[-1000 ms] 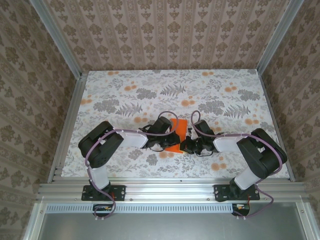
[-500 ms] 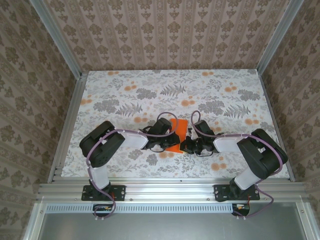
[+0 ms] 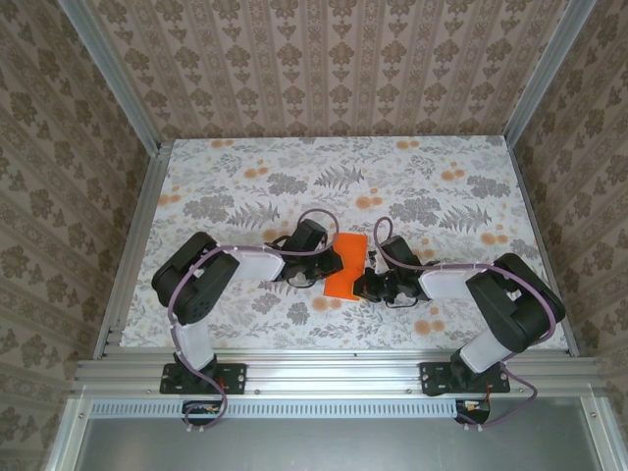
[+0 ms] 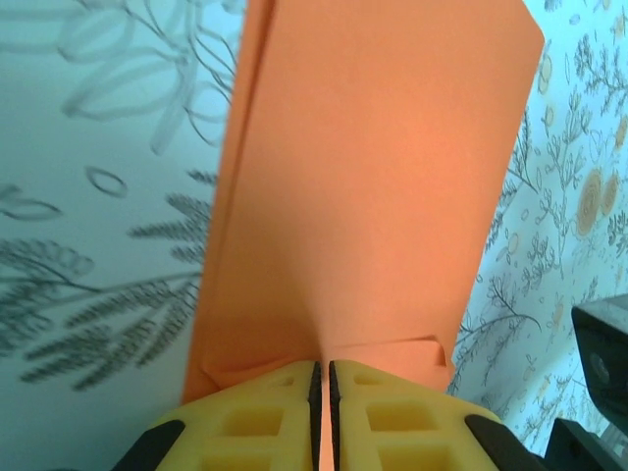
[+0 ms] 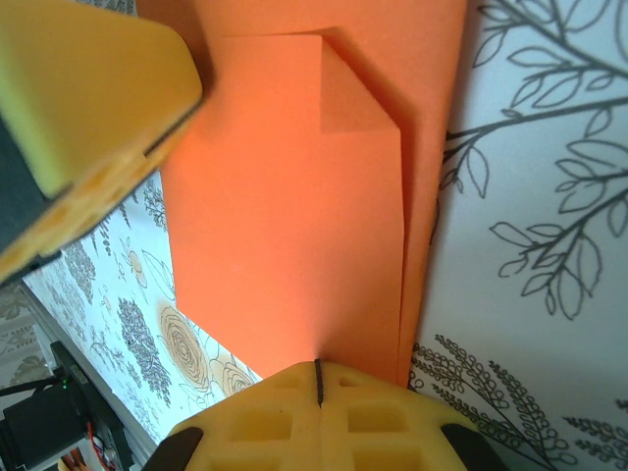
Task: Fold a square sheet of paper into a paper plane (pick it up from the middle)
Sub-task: Fold the triangle a second time at the center of the table.
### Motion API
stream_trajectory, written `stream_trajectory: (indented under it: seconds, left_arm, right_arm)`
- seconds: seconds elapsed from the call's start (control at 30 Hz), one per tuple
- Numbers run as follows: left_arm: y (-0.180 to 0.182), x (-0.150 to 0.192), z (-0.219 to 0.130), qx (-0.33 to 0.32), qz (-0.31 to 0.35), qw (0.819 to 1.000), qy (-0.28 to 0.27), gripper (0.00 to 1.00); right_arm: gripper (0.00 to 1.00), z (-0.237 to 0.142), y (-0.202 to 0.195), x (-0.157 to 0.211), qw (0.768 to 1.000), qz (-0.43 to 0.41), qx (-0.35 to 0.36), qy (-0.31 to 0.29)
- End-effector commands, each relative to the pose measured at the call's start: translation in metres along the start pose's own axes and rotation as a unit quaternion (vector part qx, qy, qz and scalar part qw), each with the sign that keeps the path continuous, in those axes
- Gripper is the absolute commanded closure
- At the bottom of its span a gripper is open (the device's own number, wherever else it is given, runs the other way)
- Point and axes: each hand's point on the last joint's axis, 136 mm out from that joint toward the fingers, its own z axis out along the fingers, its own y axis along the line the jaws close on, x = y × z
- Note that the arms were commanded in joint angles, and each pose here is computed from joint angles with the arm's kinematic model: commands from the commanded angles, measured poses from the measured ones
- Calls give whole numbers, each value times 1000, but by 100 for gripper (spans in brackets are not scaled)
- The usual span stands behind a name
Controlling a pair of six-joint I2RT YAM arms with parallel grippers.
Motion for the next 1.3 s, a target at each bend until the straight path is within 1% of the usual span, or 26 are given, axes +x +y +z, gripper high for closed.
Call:
stream_trajectory:
  seconds: [0.0, 0.43, 0.6, 0.73, 0.87, 1.0, 1.13, 1.27]
  left_arm:
    - [23, -13, 2, -42, 0, 999, -7, 85]
    - [45, -32, -9, -44, -18, 999, -11, 85]
    - [36, -41, -21, -29, -9, 999, -18, 84]
    - [16, -45, -37, -12, 9, 1000, -25, 83]
    - [-7, -36, -46, 7, 33, 999, -21, 83]
    - [-27, -13, -38, 17, 60, 998, 9, 85]
    - [-23, -1, -22, 7, 53, 998, 24, 87]
    - [-18, 5, -7, 7, 41, 998, 37, 88]
  right_arm:
    - [96, -1, -52, 31, 994, 38, 94, 42]
    - [95, -3, -50, 33, 994, 40, 90, 42]
    - [95, -2, -42, 27, 995, 38, 81, 39]
    - [95, -1, -31, 19, 997, 36, 66, 31]
    - [94, -3, -11, 7, 999, 29, 36, 19]
    - [91, -12, 15, -5, 1000, 16, 4, 3]
    - [90, -22, 33, -12, 1000, 2, -15, -9]
    - [90, -24, 42, -14, 1000, -7, -23, -3]
